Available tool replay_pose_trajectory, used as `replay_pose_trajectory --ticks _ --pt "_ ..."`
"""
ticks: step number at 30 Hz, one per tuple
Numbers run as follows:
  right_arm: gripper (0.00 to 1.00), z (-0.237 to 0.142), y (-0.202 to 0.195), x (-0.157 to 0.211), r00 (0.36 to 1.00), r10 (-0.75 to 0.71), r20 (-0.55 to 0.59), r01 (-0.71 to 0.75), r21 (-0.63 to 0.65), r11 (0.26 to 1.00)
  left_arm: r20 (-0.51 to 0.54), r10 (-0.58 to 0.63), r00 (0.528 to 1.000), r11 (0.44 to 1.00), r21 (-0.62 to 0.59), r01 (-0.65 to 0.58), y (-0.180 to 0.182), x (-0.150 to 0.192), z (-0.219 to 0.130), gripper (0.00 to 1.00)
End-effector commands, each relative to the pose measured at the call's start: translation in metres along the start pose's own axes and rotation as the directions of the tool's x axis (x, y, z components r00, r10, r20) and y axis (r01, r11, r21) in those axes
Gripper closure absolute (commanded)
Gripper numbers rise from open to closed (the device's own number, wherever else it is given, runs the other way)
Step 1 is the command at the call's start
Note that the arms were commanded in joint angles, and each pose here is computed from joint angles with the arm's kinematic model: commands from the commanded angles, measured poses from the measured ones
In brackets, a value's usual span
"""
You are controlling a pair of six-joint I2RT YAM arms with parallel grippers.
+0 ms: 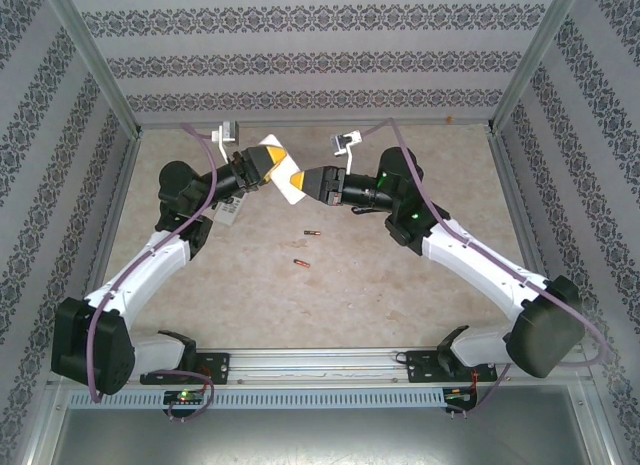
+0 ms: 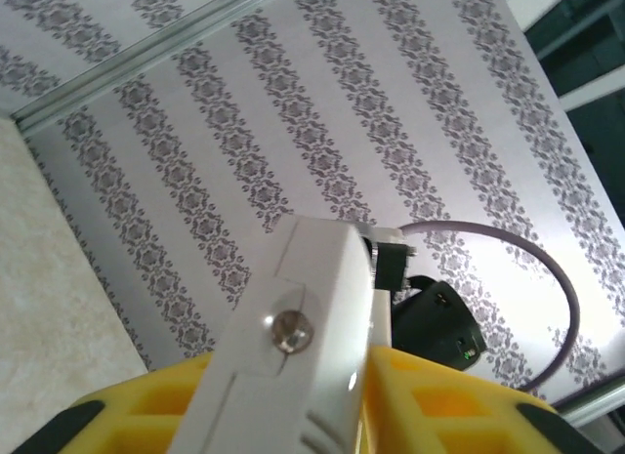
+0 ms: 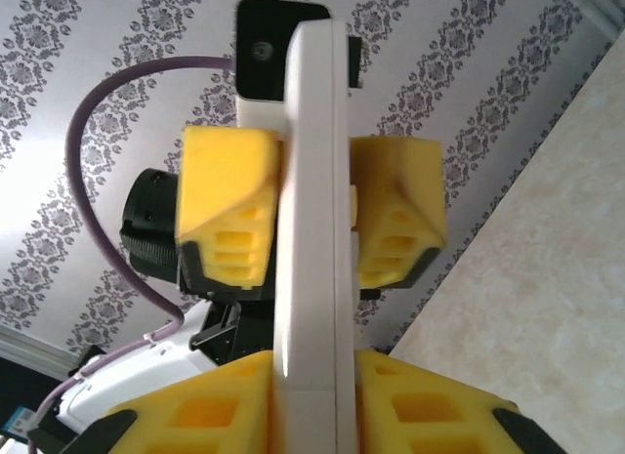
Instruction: Load the batteries into the remote control
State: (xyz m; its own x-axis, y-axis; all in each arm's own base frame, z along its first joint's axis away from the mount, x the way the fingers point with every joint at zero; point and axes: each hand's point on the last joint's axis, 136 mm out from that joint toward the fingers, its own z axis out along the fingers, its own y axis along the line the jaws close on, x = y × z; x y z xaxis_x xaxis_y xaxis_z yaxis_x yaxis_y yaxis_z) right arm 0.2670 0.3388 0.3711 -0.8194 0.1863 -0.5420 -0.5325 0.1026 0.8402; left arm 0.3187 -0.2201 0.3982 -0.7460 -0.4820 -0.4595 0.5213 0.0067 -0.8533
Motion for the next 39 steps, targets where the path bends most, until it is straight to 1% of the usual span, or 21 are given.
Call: replay_pose_trajectory --ticks 1,2,3,5,8,11,12,14,17,20,24,26,28,29,30,33,34,36,37,38,39 --pt "0.69 0.0 0.007 -0.008 1.0 0.002 0.029 -0.002 -0.01 1.0 0.025 0.042 0.999 0.992 0.122 -0.044 -0.023 0.0 -0.004 0.79" --pt "0.68 -0.003 0.005 -0.008 0.999 0.0 0.046 0.0 0.005 1.0 0.041 0.028 0.999 0.993 0.112 -0.032 -0.018 -0.002 -0.004 0.84" --pt "0.63 -0.008 0.002 -0.009 0.998 0.0 0.069 -0.002 0.031 1.0 0.054 0.02 0.998 0.995 0.099 -0.025 -0.013 -0.003 -0.005 0.89" --pt "0.54 -0.019 -0.007 -0.007 0.993 -0.012 0.116 0.001 0.09 0.996 0.083 0.022 0.996 0.997 0.07 -0.028 -0.006 -0.006 -0.006 0.94" --pt "0.4 -0.041 -0.024 0.002 0.978 -0.009 0.209 -0.029 0.179 0.983 0.12 0.061 0.991 0.998 0.008 -0.062 0.001 -0.011 -0.008 0.98" --pt "0.29 -0.051 -0.026 0.013 0.95 -0.022 0.313 -0.051 0.223 0.974 0.147 0.138 0.98 0.987 -0.102 -0.124 0.01 -0.012 -0.013 1.0" --pt "0.28 -0.051 -0.026 0.017 0.94 -0.027 0.341 -0.057 0.235 0.97 0.15 0.165 0.975 0.979 -0.143 -0.144 0.014 -0.011 -0.015 1.0" --pt "0.29 -0.046 -0.025 0.018 0.928 -0.014 0.373 -0.077 0.228 0.971 0.152 0.204 0.967 0.965 -0.199 -0.172 0.019 -0.01 -0.017 1.0" --pt "0.33 -0.031 -0.02 0.013 0.929 0.024 0.369 -0.1 0.188 0.977 0.141 0.224 0.964 0.954 -0.235 -0.187 0.022 -0.006 -0.017 1.0" --pt "0.36 -0.014 -0.017 0.008 0.935 0.028 0.354 -0.094 0.172 0.981 0.133 0.218 0.967 0.955 -0.235 -0.183 0.024 -0.002 -0.015 1.0" --pt "0.42 0.003 -0.018 0.002 0.935 0.046 0.351 -0.104 0.147 0.984 0.134 0.216 0.967 0.957 -0.228 -0.182 0.021 0.0 -0.013 1.0" --pt "0.52 0.006 -0.023 0.001 0.933 0.052 0.356 -0.112 0.15 0.982 0.139 0.217 0.966 0.957 -0.227 -0.182 0.02 0.0 -0.013 1.0" --pt "0.68 0.009 -0.031 0.004 0.933 0.065 0.354 -0.127 0.156 0.98 0.142 0.216 0.966 0.958 -0.224 -0.181 0.017 0.0 -0.013 1.0" --pt "0.73 0.009 -0.035 0.006 0.933 0.07 0.353 -0.135 0.162 0.977 0.141 0.214 0.967 0.958 -0.225 -0.179 0.017 0.0 -0.013 1.0" --pt "0.75 0.009 -0.041 0.009 0.933 0.076 0.351 -0.145 0.174 0.974 0.14 0.211 0.967 0.958 -0.226 -0.177 0.016 0.0 -0.013 1.0" --pt "0.74 0.002 -0.057 0.02 0.93 0.096 0.355 -0.177 0.205 0.963 0.141 0.202 0.969 0.962 -0.214 -0.17 0.011 -0.002 -0.011 1.0" --pt "0.7 -0.002 -0.062 0.023 0.927 0.104 0.361 -0.19 0.214 0.958 0.145 0.197 0.97 0.965 -0.205 -0.166 0.008 -0.002 -0.011 1.0" --pt "0.57 -0.006 -0.068 0.028 0.923 0.114 0.367 -0.207 0.225 0.952 0.152 0.189 0.97 0.969 -0.191 -0.159 0.004 -0.004 -0.01 1.0" --pt "0.56 -0.008 -0.07 0.029 0.922 0.114 0.369 -0.208 0.228 0.951 0.155 0.189 0.97 0.971 -0.179 -0.161 0.0 -0.005 -0.009 1.0" --pt "0.58 -0.009 -0.07 0.03 0.924 0.108 0.367 -0.203 0.231 0.952 0.161 0.187 0.969 0.972 -0.171 -0.159 -0.002 -0.006 -0.009 1.0" --pt "0.63 -0.01 -0.07 0.03 0.925 0.105 0.366 -0.2 0.234 0.951 0.168 0.185 0.968 0.974 -0.165 -0.158 -0.004 -0.007 -0.01 1.0"
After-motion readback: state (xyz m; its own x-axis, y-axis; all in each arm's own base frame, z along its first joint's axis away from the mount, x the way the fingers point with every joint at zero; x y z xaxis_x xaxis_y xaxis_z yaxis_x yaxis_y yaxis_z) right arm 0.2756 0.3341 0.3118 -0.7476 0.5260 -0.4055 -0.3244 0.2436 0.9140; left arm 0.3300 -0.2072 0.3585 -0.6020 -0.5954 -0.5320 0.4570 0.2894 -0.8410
